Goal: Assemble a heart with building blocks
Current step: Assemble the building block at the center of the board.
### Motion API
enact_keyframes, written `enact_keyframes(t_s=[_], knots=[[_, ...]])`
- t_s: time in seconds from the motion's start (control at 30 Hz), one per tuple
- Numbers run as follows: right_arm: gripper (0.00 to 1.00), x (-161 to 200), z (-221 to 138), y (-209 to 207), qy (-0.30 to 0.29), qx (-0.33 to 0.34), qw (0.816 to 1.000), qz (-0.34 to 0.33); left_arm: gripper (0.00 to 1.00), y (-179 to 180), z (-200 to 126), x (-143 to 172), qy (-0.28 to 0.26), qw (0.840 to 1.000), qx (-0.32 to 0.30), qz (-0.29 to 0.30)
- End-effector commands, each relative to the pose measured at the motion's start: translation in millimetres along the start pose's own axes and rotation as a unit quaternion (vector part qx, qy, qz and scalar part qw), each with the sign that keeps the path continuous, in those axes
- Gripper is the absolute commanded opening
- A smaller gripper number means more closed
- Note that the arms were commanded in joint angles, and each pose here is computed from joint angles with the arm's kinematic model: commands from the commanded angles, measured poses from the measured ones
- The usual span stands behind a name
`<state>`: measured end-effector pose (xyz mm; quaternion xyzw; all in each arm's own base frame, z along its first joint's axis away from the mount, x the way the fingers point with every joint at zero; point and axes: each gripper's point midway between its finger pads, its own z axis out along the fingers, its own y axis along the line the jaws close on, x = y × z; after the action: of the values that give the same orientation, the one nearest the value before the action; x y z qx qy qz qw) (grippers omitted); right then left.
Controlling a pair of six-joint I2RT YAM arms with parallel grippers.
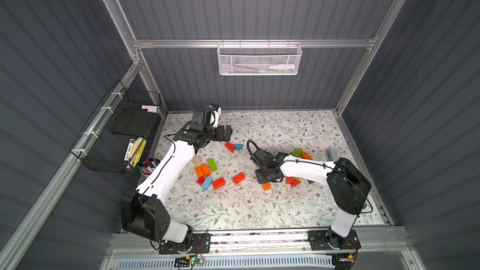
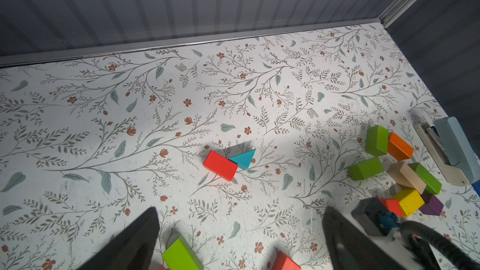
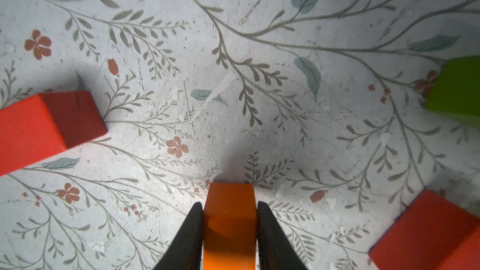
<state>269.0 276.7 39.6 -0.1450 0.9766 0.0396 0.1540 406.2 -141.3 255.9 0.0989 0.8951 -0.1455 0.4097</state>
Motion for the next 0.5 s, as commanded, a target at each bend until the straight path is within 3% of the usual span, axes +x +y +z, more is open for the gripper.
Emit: enact_keyframes(t_s=[0.0, 0.47], knots=[[0.33, -14.6, -3.9, -5.0, -0.012, 0.019, 0.999, 0.034, 0.99, -3.8, -15.1, -10.9, -0.033, 0.999, 0.010, 0.012], [0.29, -128.7, 13.1, -8.5, -0.030, -0.035, 0.980, 0.196, 0.99, 2.4, -16.6, 2.0, -0.066, 0.998, 0.000, 0.017]])
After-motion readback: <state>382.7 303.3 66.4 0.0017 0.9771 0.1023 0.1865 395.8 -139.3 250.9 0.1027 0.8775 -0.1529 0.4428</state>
